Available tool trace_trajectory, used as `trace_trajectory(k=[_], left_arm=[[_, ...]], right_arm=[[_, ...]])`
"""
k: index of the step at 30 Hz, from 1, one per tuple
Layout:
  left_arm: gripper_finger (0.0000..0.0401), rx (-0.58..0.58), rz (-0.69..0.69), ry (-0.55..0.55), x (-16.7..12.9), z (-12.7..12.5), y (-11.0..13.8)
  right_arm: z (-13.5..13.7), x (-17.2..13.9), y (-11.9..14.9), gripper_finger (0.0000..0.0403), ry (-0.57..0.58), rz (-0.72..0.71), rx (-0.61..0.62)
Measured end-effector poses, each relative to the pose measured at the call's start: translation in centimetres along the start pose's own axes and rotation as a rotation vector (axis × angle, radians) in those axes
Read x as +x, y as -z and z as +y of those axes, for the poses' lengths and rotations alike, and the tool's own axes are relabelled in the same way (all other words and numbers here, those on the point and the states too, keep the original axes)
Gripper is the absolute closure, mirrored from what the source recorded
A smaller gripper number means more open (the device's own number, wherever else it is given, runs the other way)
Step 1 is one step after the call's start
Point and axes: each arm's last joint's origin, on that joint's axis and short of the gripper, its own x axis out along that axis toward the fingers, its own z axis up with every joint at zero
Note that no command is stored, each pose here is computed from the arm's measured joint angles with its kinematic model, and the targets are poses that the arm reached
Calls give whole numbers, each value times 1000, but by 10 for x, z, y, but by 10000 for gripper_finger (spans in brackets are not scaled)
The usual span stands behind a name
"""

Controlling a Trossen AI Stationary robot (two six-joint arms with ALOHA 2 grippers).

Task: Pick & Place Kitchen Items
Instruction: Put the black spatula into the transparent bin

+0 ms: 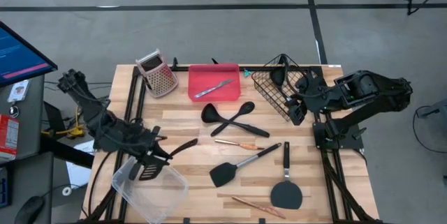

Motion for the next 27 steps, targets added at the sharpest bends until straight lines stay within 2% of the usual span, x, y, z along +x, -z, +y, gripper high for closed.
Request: trace_trajectory(k=[6, 15, 27], left_arm=[[352, -54, 17, -28, -4, 1, 30], [349, -117, 41, -74, -5, 23, 67], [348, -105, 134, -57, 1, 33, 91]], right_arm=[[-3, 2, -3, 214, 19, -4, 22], [-7, 5, -7, 214, 41, -9, 49], [-11, 7, -10, 214, 58, -10, 70]])
